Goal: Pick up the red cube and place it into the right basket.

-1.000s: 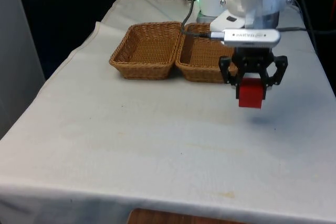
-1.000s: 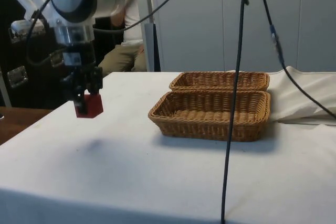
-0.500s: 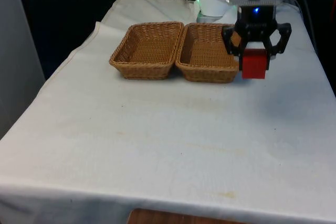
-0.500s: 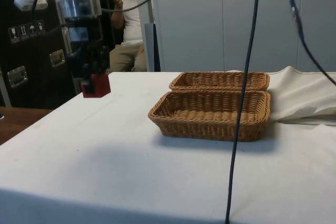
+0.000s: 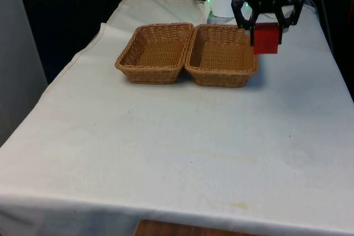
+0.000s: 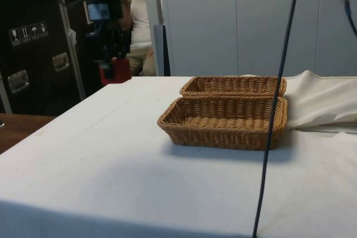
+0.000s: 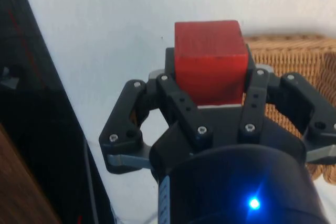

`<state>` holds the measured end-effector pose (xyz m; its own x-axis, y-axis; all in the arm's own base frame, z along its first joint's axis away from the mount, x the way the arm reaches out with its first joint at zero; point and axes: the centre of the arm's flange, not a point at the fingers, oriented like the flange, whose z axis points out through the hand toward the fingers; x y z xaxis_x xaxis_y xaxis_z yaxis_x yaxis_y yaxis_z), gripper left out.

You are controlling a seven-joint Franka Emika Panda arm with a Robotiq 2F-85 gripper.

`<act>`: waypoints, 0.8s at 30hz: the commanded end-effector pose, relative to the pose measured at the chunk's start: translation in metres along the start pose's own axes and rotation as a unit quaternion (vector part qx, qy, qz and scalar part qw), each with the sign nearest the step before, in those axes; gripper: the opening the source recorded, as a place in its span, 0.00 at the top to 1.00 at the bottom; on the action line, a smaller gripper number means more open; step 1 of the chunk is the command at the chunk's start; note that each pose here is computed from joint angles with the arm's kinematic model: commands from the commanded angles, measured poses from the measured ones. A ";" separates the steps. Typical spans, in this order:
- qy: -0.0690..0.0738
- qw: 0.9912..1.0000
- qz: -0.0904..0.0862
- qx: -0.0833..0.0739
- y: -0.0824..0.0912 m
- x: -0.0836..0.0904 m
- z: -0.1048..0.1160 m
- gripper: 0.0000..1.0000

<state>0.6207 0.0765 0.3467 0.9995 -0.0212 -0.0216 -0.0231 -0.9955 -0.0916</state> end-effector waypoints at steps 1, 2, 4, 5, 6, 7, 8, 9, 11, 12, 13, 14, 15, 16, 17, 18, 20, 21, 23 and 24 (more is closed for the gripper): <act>0.004 1.000 -0.001 -0.002 0.001 -0.005 -0.004 0.98; 0.000 1.000 -0.001 0.000 0.001 -0.003 -0.002 0.98; 0.005 1.000 -0.002 -0.002 0.003 -0.011 -0.008 0.98; 0.005 1.000 -0.003 -0.001 0.004 -0.014 -0.009 0.98; 0.005 1.000 -0.003 -0.001 0.005 -0.016 -0.010 0.98; 0.006 1.000 -0.003 0.000 0.006 -0.019 -0.012 0.98; 0.006 1.000 -0.004 0.000 0.007 -0.022 -0.013 0.98; 0.006 1.000 -0.004 0.000 0.008 -0.025 -0.014 0.98; 0.001 1.000 -0.005 0.002 0.008 -0.027 -0.014 0.98; 0.007 1.000 -0.006 0.001 0.011 -0.033 -0.015 0.98; 0.006 1.000 -0.006 0.001 0.011 -0.036 -0.015 0.98; 0.007 1.000 -0.006 0.002 0.012 -0.038 -0.015 0.98; 0.007 1.000 -0.006 0.002 0.014 -0.041 -0.014 0.98; 0.007 1.000 -0.008 0.003 0.015 -0.047 -0.013 0.98; 0.007 1.000 -0.008 0.003 0.016 -0.050 -0.012 0.98; 0.007 1.000 -0.009 0.004 0.017 -0.053 -0.011 0.98; 0.001 1.000 -0.008 0.006 0.017 -0.053 -0.009 0.98; 0.007 1.000 -0.009 0.005 0.019 -0.059 -0.009 0.98; 0.008 1.000 -0.010 0.005 0.021 -0.065 -0.008 0.98; 0.008 1.000 -0.009 0.006 0.023 -0.068 -0.007 0.98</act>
<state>0.5519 0.0555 0.3514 0.9999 -0.0017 -0.0147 -0.0033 -0.9942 -0.1072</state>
